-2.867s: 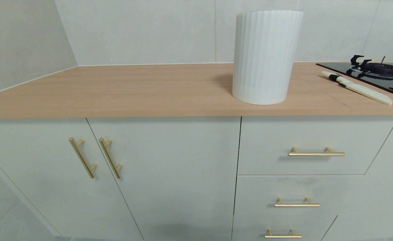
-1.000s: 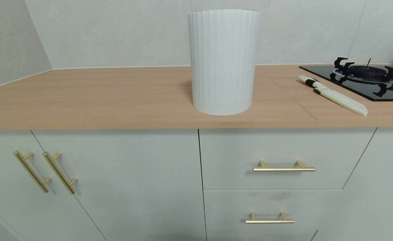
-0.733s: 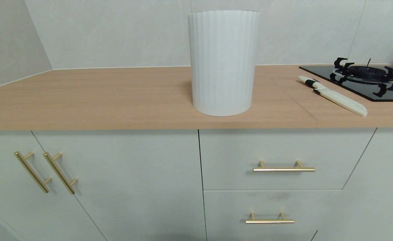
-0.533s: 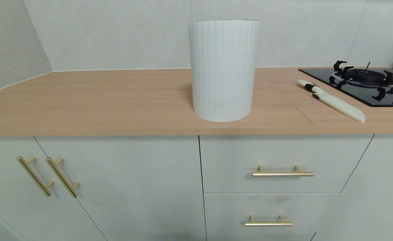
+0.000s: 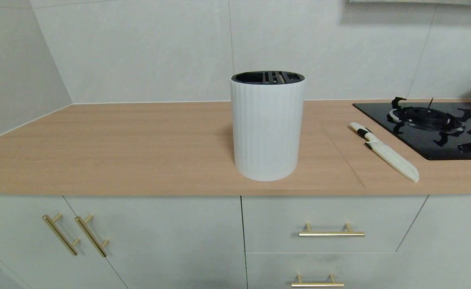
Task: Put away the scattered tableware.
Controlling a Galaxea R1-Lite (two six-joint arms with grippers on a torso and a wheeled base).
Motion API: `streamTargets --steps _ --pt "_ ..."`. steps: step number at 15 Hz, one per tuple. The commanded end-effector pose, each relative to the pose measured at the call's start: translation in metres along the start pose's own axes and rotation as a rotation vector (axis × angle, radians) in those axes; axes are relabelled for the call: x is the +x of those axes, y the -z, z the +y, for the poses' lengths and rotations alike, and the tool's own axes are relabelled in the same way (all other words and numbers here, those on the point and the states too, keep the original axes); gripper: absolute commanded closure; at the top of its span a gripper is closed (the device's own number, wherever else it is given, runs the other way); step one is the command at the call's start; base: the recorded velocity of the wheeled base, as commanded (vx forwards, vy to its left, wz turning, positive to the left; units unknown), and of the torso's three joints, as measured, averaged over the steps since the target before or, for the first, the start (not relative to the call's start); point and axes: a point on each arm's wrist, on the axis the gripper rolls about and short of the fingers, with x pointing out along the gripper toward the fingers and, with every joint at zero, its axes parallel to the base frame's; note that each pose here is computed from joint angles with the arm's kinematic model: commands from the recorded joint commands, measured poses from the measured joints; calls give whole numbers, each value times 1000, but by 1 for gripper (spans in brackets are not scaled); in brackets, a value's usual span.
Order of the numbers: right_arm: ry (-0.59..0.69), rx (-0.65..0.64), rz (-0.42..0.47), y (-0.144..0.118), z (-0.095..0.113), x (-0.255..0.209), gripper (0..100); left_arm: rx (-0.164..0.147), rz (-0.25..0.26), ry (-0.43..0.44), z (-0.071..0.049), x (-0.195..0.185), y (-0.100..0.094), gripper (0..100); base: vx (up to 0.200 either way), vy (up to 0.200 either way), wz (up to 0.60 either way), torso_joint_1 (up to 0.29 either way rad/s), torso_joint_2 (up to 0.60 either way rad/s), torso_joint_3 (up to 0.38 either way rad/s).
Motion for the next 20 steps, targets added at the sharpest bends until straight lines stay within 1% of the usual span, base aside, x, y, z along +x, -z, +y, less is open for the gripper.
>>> streamTargets --steps 1,13,20 --pt "0 0 1 0 0 0 0 0 0 0 0 0 0 0 0 0 0 178 -476 -286" --pt "0 0 1 0 0 0 0 0 0 0 0 0 0 0 0 0 0 215 -496 -281" --pt "0 0 1 0 0 0 0 0 -2 0 0 0 0 0 0 0 0 262 -557 -302"
